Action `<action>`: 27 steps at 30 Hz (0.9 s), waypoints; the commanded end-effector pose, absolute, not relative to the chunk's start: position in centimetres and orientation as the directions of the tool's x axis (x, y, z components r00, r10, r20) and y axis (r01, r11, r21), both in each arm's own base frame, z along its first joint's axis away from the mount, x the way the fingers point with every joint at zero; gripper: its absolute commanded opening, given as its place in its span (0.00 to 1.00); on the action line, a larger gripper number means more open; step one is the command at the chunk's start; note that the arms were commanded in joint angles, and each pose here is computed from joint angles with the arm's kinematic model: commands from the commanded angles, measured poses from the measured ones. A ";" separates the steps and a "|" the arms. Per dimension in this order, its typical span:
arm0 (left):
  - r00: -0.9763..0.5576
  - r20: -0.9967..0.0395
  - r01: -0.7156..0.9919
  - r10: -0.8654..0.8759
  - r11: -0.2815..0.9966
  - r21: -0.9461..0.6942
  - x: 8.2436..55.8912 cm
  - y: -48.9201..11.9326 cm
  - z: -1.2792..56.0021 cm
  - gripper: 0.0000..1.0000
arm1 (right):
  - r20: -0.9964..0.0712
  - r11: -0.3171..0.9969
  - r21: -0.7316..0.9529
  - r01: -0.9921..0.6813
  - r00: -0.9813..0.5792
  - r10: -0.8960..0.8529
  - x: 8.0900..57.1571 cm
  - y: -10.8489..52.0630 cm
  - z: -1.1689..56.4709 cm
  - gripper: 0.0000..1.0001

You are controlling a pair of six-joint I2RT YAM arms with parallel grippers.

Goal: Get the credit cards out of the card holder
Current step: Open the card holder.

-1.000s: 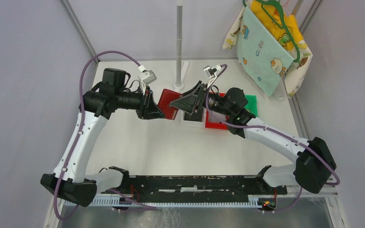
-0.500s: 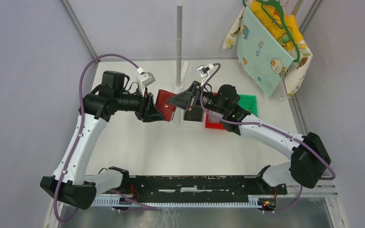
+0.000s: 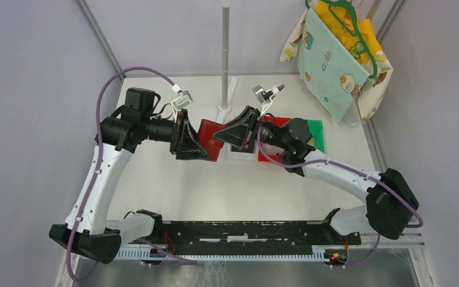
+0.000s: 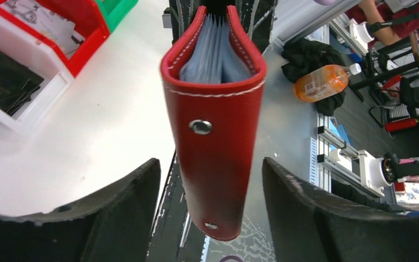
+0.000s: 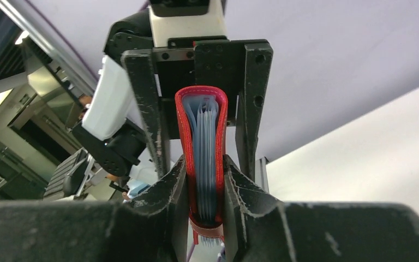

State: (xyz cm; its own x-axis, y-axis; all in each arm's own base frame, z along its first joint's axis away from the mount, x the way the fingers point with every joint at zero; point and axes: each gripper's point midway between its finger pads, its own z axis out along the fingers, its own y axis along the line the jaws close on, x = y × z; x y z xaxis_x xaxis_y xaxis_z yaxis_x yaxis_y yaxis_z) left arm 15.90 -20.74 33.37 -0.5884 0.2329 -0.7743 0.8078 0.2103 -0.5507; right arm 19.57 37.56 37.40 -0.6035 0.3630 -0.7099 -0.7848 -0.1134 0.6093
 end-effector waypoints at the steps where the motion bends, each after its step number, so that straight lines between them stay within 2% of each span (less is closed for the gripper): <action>1: -0.535 -0.816 0.844 0.219 0.096 -0.527 14.2 -21.1 35.8 0.68 | -0.743 -0.248 0.438 -0.864 -0.504 0.441 16.5 35.6 42.6 0.18; 6: -0.539 -0.811 0.841 0.228 0.098 -0.532 14.1 -21.0 35.5 0.54 | -0.763 -0.232 0.412 -0.881 -0.473 0.441 16.3 35.4 43.1 0.18; 9: -0.541 -0.810 0.840 0.228 0.096 -0.534 14.3 -21.1 35.6 0.41 | -0.767 -0.233 0.408 -0.883 -0.470 0.437 16.3 35.4 43.1 0.19; 11: -0.542 -0.809 0.839 0.228 0.098 -0.535 14.5 -21.1 35.7 0.27 | -0.767 -0.232 0.412 -0.881 -0.473 0.435 16.3 35.6 43.0 0.28; 15: -0.544 -0.808 0.839 0.225 0.154 -0.522 15.6 -21.1 35.3 0.05 | -0.772 -0.175 0.448 -0.877 -0.478 0.419 17.5 36.1 42.4 0.60; 17: -0.543 -0.811 0.837 0.218 0.227 -0.499 16.9 -20.9 35.0 0.02 | -0.780 -0.059 0.501 -0.863 -0.481 0.400 19.6 36.8 41.1 0.78; 19: -0.529 -0.823 0.832 0.207 0.319 -0.454 18.4 -20.5 34.5 0.02 | -0.789 0.147 0.555 -0.819 -0.462 0.405 22.8 36.4 39.7 0.88; 21: -0.520 -0.834 0.803 0.183 0.437 -0.404 20.4 -19.7 34.0 0.02 | -0.801 0.375 0.583 -0.720 -0.434 0.411 25.7 34.7 37.8 0.91; 24: -0.507 -0.846 0.749 0.165 0.571 -0.337 22.9 -18.5 33.3 0.02 | -0.827 0.607 0.562 -0.561 -0.367 0.426 27.9 31.8 36.5 0.93; 27: -0.517 -0.842 0.712 0.153 0.623 -0.324 24.1 -18.1 32.8 0.02 | -0.855 0.690 0.518 -0.506 -0.342 0.391 27.7 31.5 36.1 0.94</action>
State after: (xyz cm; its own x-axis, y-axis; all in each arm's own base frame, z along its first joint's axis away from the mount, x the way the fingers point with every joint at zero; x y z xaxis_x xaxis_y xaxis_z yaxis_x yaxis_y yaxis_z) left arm 20.92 -19.03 31.78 -0.5666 0.2182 -0.7946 0.7654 0.4965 -0.4095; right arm 25.87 34.63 36.79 -0.4504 0.4256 -0.7849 -0.6628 0.4296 0.6133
